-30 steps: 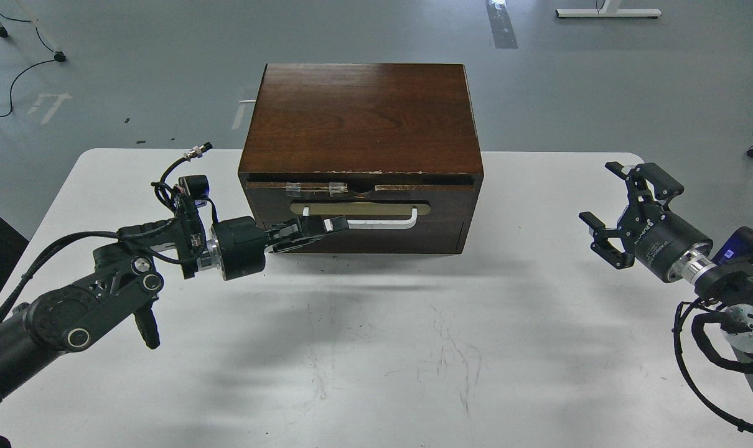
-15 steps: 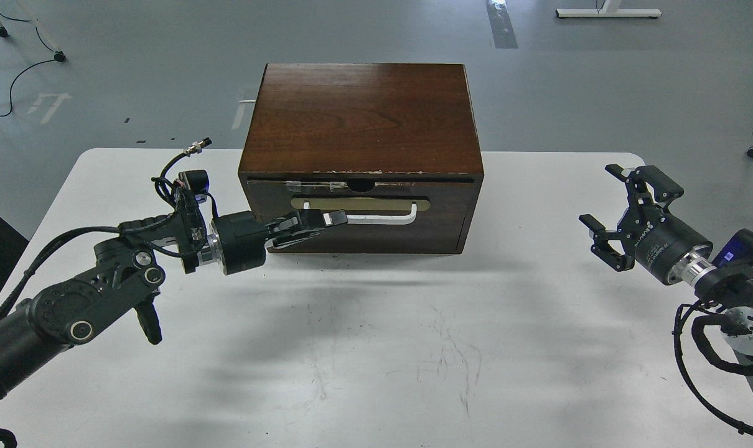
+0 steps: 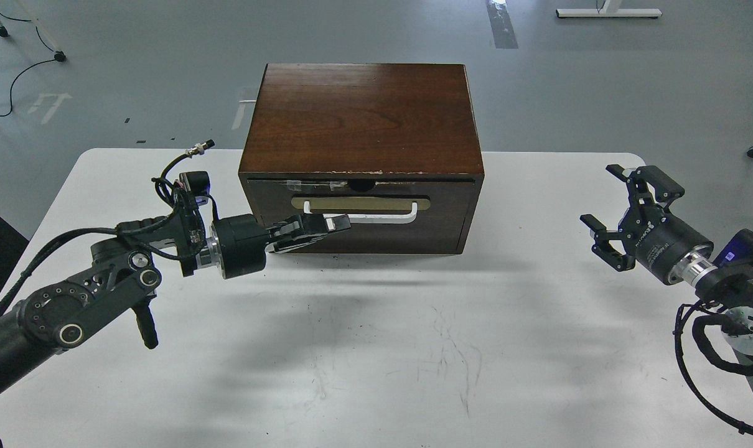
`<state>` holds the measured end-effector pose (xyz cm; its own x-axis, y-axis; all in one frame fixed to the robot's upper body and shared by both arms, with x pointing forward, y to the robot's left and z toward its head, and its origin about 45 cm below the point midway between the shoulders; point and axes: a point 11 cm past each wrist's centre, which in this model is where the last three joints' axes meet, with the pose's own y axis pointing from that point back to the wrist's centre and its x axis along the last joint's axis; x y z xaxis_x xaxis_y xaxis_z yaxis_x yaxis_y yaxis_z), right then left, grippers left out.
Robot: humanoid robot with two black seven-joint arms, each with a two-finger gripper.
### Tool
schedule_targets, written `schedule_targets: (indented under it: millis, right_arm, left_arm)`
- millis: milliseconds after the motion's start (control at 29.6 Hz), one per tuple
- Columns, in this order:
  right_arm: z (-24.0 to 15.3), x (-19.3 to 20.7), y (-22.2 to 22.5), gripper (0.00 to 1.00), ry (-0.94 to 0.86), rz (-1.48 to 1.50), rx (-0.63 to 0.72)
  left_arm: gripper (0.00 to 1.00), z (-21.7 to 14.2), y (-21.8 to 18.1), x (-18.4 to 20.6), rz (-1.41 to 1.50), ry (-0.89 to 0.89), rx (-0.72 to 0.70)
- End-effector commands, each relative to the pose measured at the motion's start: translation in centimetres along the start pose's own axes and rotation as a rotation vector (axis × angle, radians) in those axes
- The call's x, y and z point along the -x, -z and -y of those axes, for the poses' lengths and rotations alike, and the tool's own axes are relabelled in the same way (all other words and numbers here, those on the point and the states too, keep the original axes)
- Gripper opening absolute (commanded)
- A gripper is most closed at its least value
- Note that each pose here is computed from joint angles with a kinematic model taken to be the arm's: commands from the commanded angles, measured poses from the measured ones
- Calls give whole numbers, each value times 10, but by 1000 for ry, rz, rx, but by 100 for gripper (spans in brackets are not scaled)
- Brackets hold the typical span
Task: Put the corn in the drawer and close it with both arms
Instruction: 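Hold the left gripper at the closed drawer front, then pull back slightly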
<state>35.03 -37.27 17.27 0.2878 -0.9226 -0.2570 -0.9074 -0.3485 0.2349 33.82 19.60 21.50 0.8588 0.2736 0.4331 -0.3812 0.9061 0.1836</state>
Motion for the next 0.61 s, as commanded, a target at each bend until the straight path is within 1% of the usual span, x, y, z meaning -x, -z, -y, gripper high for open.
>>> schedule_targets:
  millis: [0, 34, 67, 101, 135, 169, 202, 236, 270, 337, 371, 438, 472, 573]
  right_arm:
    - [0, 1, -1, 97, 2, 2, 2]
    - [0, 1, -1, 97, 2, 3, 0]
    - [0, 1, -1, 97, 2, 3, 0]
    - [0, 1, -1, 97, 2, 3, 0]
    - [1, 2, -1, 97, 3, 4, 0]
    - [1, 2, 0, 97, 5, 4, -2]
    - [2, 3, -1, 97, 5, 5, -2]
    - [4, 4, 0, 97, 6, 8, -8]
    - [5, 5, 1, 97, 7, 10, -12]
    - [5, 5, 1, 97, 7, 10, -12]
    - [8, 5, 5, 97, 5, 15, -30]
    - [12, 11, 2, 98, 14, 25, -30]
    - [12, 11, 2, 98, 15, 25, -30]
    - [16, 17, -2, 100, 25, 36, -30]
  left_arm:
    - [0, -10, -16, 1, -35, -8, 50]
    - [0, -12, -19, 1, -47, -12, 59]
    - [7, -15, -24, -1, -69, -24, 80]
    - [7, -15, -24, -1, -69, -24, 80]
    - [38, -19, -29, -5, -94, -44, 102]
    - [63, -23, -31, -10, -129, -70, 120]
    - [72, -26, -33, -14, -145, -90, 131]
    - [96, -31, -38, -24, -179, -130, 159]
    - [100, -34, -40, -29, -203, -154, 178]
    - [100, -34, -40, -29, -203, -154, 178]
    - [100, -45, -44, -43, -303, -244, 245]
    - [100, -57, -43, -50, -366, -313, 286]
    - [100, -57, -43, -50, -366, -313, 286]
    - [100, -82, -35, -58, -458, -438, 343]
